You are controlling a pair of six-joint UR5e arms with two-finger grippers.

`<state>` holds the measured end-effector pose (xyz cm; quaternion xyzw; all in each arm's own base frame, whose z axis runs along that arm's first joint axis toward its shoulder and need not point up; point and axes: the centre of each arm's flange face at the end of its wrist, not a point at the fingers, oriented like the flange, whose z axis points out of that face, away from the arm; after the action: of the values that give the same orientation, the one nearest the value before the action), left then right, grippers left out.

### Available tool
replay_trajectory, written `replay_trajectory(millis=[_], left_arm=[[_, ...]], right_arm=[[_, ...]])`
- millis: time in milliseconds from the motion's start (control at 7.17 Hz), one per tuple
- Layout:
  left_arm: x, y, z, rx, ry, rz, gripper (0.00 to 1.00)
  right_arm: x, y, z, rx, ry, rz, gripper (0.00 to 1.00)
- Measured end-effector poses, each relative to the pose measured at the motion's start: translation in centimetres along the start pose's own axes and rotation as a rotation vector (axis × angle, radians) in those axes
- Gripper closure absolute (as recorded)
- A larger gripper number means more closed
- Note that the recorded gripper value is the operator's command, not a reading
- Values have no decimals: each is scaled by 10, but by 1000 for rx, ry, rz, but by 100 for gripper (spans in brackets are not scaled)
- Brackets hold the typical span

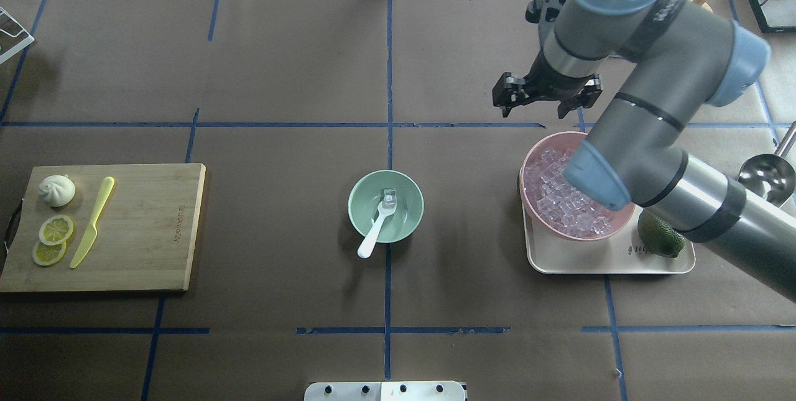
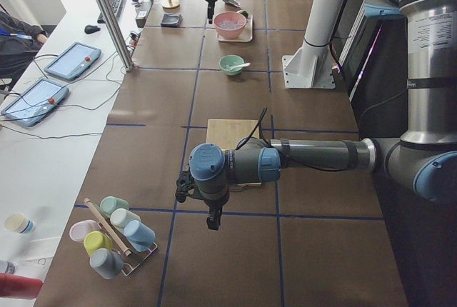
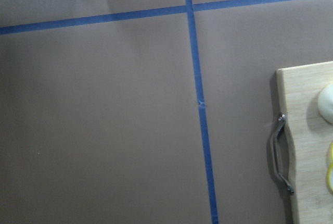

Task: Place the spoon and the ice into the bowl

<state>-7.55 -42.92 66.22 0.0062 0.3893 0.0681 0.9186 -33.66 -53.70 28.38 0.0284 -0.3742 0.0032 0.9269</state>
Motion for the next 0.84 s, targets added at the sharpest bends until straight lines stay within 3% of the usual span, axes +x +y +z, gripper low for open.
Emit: replay_trajectory(millis=[558, 836], left_arm=[[3, -3, -3, 7, -3, 7, 0], [3, -3, -4, 8, -3, 8, 0]], right_arm=[[279, 24, -34, -46, 84, -256, 1], [401, 62, -44, -82, 70, -304, 1]])
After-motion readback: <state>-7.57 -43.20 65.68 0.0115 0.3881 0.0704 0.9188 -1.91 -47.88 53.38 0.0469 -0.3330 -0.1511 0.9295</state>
